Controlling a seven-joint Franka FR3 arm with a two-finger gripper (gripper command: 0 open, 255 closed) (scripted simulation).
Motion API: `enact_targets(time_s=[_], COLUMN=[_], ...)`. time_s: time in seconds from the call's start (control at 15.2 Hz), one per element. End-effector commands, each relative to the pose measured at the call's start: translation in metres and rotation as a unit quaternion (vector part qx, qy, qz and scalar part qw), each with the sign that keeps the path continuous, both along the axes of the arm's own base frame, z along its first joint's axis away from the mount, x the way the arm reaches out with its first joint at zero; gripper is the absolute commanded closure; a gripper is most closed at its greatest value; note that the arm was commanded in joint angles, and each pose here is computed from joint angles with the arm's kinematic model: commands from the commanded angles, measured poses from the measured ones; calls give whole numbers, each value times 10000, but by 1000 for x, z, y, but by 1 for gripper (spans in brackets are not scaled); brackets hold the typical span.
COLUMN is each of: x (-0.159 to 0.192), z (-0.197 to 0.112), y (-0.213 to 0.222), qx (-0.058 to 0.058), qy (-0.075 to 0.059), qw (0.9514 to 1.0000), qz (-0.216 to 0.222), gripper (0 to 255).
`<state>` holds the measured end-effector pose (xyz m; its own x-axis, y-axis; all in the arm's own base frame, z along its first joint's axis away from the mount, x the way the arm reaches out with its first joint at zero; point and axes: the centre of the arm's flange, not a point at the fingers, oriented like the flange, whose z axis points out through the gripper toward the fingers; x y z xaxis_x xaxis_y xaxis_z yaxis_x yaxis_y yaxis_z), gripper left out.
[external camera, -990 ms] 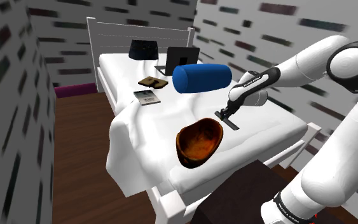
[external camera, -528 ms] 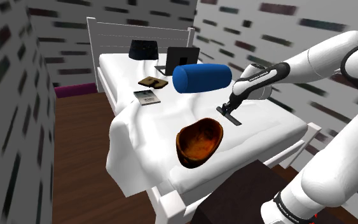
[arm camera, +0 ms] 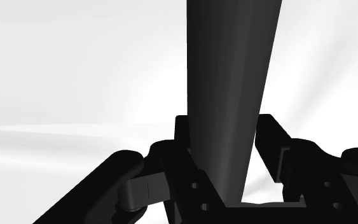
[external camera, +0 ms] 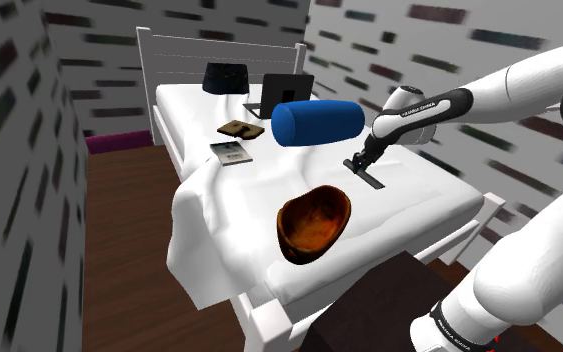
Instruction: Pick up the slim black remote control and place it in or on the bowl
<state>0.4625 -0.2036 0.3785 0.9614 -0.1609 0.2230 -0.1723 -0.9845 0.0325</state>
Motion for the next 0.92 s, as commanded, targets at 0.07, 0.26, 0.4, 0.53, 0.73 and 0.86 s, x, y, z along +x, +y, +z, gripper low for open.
enact_targets(time_s=[0.07,0.26,0.4,0.53,0.73,0.86], x=[0,0,0,0,0,0], z=[16,31,42,53,68,79], y=[-1,-1,-1,-1,-1,-1], qx=[0,0,0,0,0,0], qy=[1,1,1,1,1,1], qw=[10000,10000,10000,10000,10000,10000], qz=[-1,-1,-1,-1,-1,-1], gripper=[255,255,255,255,255,255])
